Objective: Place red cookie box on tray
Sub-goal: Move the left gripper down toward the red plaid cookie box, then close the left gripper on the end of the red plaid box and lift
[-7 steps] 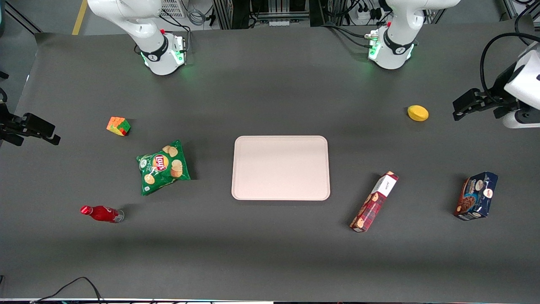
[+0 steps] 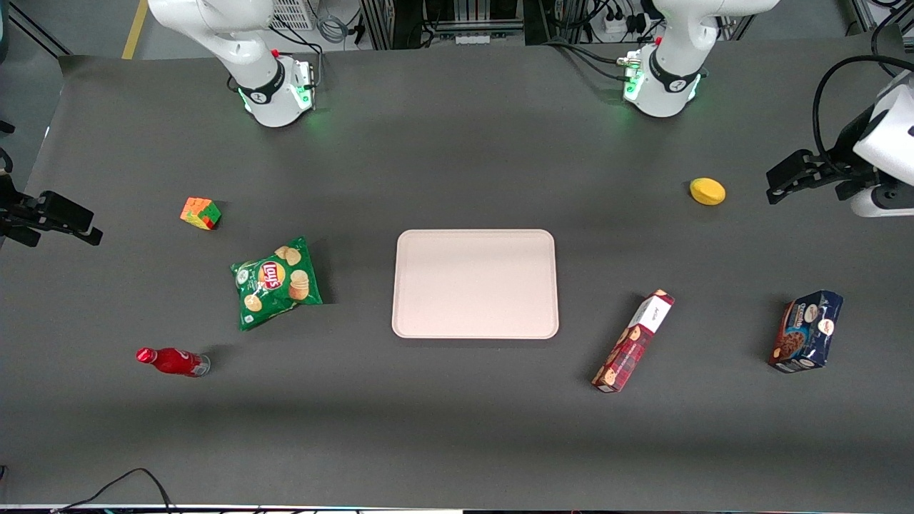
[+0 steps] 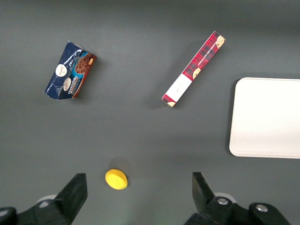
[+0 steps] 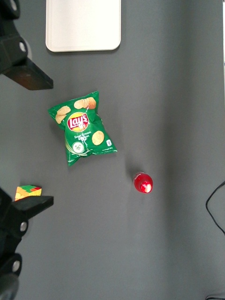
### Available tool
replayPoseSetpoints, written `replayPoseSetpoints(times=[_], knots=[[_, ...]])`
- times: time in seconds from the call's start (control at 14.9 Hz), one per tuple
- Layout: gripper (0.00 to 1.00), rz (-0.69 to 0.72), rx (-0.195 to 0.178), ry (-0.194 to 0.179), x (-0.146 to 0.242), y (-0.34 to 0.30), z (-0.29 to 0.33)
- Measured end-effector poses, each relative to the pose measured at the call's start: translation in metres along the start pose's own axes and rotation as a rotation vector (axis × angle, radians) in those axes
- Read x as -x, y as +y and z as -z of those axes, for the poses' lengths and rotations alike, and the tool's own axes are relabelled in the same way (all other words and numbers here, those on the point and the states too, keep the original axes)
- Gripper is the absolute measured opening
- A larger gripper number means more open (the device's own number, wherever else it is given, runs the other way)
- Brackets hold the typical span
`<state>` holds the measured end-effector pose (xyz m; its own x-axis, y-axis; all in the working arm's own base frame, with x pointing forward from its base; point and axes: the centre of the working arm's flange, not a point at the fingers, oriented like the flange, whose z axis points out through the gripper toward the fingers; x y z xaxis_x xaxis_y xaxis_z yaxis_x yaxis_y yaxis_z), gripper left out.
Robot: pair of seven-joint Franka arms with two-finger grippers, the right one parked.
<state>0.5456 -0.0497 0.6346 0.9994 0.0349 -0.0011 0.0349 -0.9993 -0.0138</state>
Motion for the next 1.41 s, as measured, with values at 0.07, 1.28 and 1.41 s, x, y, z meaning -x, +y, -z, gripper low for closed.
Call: replayPoseSetpoints(times=[0.07,1.28,1.41], knots=[[1.0,-0.004,0.0,-0.003,-0.001,0.001,-0.002],[1.0,-0.456,-0.023,-0.036,-0.104,0.071,-0.277],[1.0,-0.479,-0.012,-0.01,-0.107,0.079,-0.299]])
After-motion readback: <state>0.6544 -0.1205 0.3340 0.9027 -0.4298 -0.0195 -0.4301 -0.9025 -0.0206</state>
